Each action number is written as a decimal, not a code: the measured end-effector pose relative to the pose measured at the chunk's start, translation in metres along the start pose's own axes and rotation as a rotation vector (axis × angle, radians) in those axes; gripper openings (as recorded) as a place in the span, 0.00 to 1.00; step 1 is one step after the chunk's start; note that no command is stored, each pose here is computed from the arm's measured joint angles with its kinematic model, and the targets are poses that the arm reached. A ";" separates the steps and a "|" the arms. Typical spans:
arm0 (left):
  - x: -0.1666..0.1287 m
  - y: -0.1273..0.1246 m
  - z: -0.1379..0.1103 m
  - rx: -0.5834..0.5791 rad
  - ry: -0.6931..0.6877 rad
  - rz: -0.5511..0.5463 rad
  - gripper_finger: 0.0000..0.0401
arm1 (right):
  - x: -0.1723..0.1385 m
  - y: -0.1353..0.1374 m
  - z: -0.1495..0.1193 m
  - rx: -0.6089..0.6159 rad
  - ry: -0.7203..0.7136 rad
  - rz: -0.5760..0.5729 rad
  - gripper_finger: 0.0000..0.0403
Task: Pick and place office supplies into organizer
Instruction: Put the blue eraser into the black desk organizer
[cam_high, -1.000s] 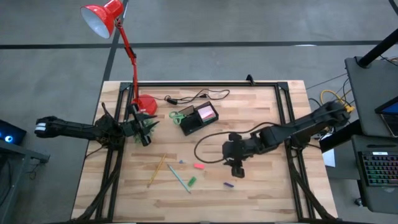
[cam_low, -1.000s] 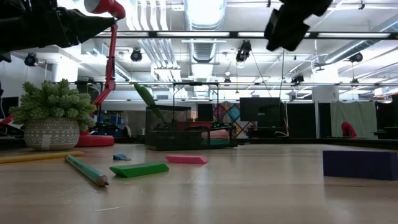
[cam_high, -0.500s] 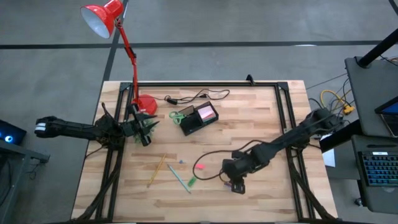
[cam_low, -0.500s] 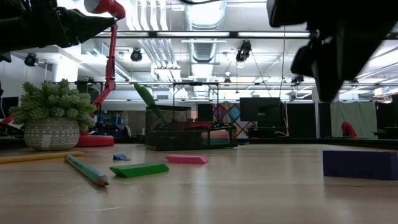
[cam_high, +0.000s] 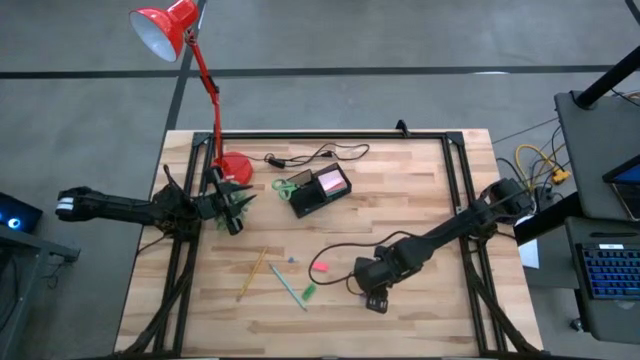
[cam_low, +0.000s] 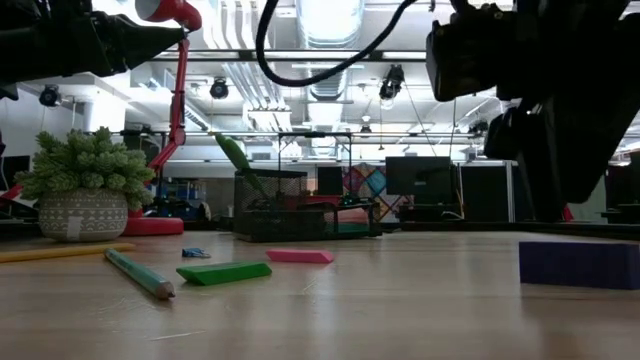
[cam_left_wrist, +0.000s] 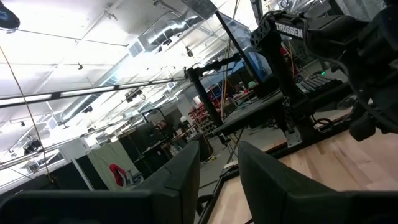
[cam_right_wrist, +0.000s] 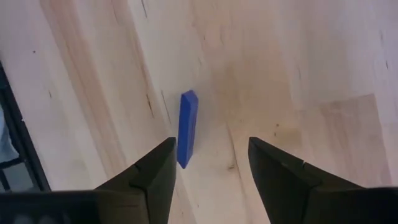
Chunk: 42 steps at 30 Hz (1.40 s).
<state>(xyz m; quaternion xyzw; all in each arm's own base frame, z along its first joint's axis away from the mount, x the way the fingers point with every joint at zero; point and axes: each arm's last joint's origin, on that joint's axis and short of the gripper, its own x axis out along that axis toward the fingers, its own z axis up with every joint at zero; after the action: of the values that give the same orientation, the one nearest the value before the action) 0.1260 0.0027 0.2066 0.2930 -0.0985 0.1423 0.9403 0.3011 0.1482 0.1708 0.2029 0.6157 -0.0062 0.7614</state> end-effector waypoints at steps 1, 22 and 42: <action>0.000 0.000 0.000 0.000 0.000 0.000 0.24 | 0.000 0.000 0.000 0.000 -0.001 0.001 0.47; 0.000 0.000 0.000 0.046 -0.001 0.001 0.24 | 0.000 0.021 0.003 -0.105 -0.043 0.052 0.47; 0.000 0.000 0.000 0.051 -0.001 0.001 0.24 | 0.002 0.028 -0.006 -0.080 -0.142 -0.054 0.46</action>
<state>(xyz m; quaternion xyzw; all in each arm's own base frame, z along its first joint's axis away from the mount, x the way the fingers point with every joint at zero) 0.1261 0.0027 0.2071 0.3171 -0.0953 0.1452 0.9324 0.3033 0.1760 0.1759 0.1546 0.5653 -0.0166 0.8101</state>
